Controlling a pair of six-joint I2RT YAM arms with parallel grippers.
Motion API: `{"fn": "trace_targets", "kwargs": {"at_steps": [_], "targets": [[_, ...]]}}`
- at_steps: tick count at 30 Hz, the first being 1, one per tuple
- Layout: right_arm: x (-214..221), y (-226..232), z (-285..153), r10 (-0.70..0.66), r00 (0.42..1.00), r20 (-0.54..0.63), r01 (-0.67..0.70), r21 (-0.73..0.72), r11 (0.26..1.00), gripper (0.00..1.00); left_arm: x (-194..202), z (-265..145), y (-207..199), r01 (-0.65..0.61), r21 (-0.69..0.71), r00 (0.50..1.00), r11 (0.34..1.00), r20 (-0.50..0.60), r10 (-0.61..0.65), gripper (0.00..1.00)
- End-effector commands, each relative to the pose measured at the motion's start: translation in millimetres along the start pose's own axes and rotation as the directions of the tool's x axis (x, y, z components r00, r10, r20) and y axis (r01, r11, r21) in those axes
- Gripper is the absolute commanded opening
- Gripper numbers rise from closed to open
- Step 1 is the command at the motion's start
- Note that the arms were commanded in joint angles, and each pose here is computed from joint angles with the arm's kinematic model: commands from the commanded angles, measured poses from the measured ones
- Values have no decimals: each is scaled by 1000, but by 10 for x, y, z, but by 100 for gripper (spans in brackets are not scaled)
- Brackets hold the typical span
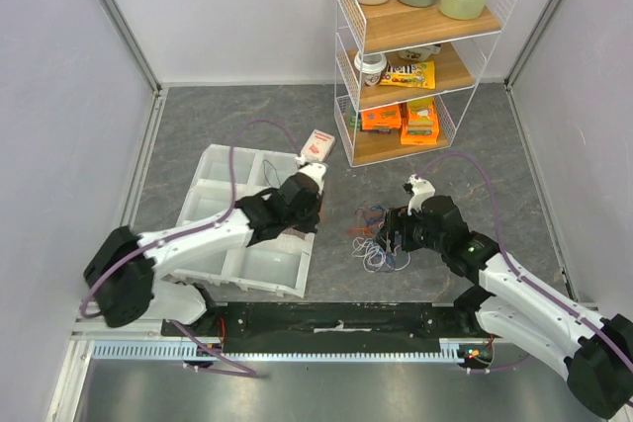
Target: Untangle the cables
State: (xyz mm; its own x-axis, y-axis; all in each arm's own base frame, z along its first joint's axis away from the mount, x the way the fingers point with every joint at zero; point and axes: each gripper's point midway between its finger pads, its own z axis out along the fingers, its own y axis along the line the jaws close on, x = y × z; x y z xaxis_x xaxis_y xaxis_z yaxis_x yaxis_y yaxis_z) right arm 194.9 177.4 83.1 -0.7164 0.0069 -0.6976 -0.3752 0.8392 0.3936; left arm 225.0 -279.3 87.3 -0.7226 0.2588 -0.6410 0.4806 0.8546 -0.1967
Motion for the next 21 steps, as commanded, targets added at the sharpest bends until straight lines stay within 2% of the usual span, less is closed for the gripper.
{"fn": "trace_targets", "kwargs": {"at_steps": [1, 5, 7, 9, 11, 14, 17, 18, 20, 21], "targets": [[-80, 23, 17, -13, 999, 32, 13, -8, 1000, 87, -159, -465, 545, 227, -212, 959, 951, 220, -179, 2], [-70, 24, 27, -9, 1000, 28, 9, -10, 1000, 87, 28, -683, 943, 388, -292, 909, 874, 278, -310, 2], [-70, 24, 31, -14, 1000, 27, 14, -11, 1000, 87, 157, -672, 1183, 458, -345, 883, 819, 279, -377, 2], [-82, 21, 41, -17, 1000, 27, 17, -7, 1000, 87, 321, -574, 1301, 503, -360, 864, 786, 229, -448, 2], [-65, 18, 46, -11, 1000, 19, 11, -6, 1000, 87, 426, -491, 1364, 515, -386, 857, 766, 199, -476, 2], [-50, 19, 38, -10, 1000, 19, 10, -9, 1000, 87, 417, -461, 1476, 502, -436, 864, 747, 216, -454, 2], [-79, 21, 26, -11, 999, 32, 11, -8, 1000, 87, 371, -466, 1441, 478, -422, 878, 771, 200, -435, 2], [-68, 21, 27, -7, 1000, 27, 8, -8, 1000, 87, 342, -479, 1386, 464, -394, 886, 794, 184, -426, 5], [-57, 29, 29, -4, 1000, 23, 5, -13, 1000, 87, 287, -534, 1296, 456, -341, 890, 822, 182, -418, 36], [-46, 26, 30, -5, 1000, 19, 6, -13, 1000, 87, 250, -580, 1267, 459, -314, 888, 831, 199, -415, 45]]}}
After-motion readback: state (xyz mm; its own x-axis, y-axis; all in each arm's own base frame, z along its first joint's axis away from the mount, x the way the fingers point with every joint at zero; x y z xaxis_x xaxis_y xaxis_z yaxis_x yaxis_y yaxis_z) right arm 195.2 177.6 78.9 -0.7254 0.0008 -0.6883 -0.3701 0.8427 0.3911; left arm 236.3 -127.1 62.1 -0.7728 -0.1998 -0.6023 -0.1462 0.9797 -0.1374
